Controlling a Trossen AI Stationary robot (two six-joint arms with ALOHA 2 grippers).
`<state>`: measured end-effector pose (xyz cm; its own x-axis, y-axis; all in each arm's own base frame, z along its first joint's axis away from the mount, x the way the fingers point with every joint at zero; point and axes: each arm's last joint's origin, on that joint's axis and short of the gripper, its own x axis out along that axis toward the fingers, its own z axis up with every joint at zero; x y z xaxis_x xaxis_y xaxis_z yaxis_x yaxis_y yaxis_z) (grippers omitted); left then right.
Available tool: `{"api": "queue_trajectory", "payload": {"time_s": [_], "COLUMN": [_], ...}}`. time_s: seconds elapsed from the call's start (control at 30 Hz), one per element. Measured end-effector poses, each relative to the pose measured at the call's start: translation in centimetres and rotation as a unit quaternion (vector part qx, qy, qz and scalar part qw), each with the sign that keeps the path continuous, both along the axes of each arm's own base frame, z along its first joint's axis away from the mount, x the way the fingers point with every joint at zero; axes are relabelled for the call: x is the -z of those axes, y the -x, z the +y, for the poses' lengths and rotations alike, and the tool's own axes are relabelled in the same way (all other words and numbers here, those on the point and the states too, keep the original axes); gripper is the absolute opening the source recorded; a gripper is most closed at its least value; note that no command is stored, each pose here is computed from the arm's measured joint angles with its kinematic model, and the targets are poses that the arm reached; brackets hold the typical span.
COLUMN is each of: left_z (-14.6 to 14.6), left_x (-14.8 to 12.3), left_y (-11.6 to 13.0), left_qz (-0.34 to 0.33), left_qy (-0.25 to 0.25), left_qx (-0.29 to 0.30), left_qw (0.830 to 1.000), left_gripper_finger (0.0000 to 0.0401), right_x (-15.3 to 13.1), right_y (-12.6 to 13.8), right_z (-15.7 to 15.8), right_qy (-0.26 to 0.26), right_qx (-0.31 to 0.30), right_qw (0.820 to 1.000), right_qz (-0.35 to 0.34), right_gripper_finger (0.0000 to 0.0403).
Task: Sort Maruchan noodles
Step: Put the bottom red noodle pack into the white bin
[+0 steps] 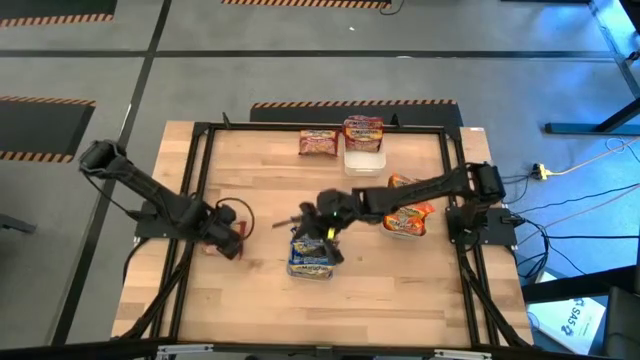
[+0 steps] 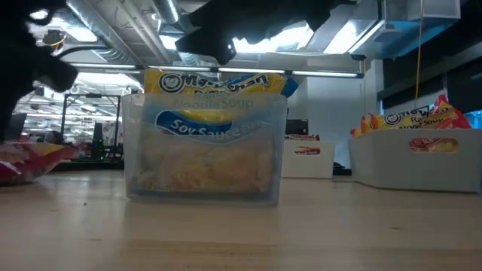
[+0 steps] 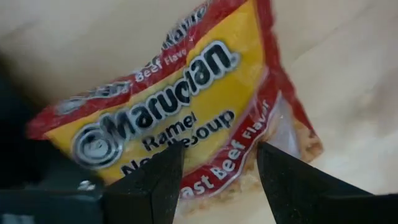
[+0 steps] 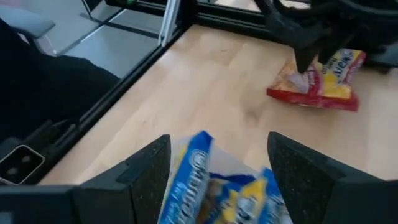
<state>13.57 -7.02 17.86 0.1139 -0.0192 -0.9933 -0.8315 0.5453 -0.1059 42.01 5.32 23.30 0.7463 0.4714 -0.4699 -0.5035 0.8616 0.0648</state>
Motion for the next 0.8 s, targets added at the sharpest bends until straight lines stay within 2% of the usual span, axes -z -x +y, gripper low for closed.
{"api": "queue_trajectory", "payload": {"time_s": [0.07,0.2,0.33,0.5,0.67,0.8], "left_z": [-0.6,-2.2,-3.8,-5.5,-6.0,-6.0], "left_x": [0.6,0.6,0.0,0.3,-0.1,-1.7], "left_y": [0.1,-0.8,-1.6,-2.5,-2.8,-2.8], "left_qz": [-0.017,-0.105,-0.191,-0.239,-0.243,-0.242], "left_qy": [0.006,0.029,0.040,0.035,0.046,0.040], "left_qx": [0.017,0.093,0.183,0.263,0.275,0.273], "left_qw": [1.000,0.990,0.964,0.934,0.929,0.930], "left_gripper_finger": [0.0197,0.0197,0.0197,0.0197,0.0196,0.0196], "right_x": [0.8,2.4,3.5,4.1,4.0,3.0], "right_y": [-0.3,-0.6,-0.8,-1.0,-1.0,-1.2], "right_z": [1.3,3.5,5.2,6.6,7.1,6.9], "right_qy": [0.011,0.022,0.007,-0.012,-0.031,-0.010], "right_qx": [0.003,0.023,0.028,0.023,0.032,0.059], "right_qw": [1.000,0.999,0.999,1.000,0.999,0.998], "right_qz": [-0.001,0.008,0.013,0.009,0.013,0.024], "right_gripper_finger": [0.0253,0.0253,0.0253,0.0253,0.0253,0.0253]}}
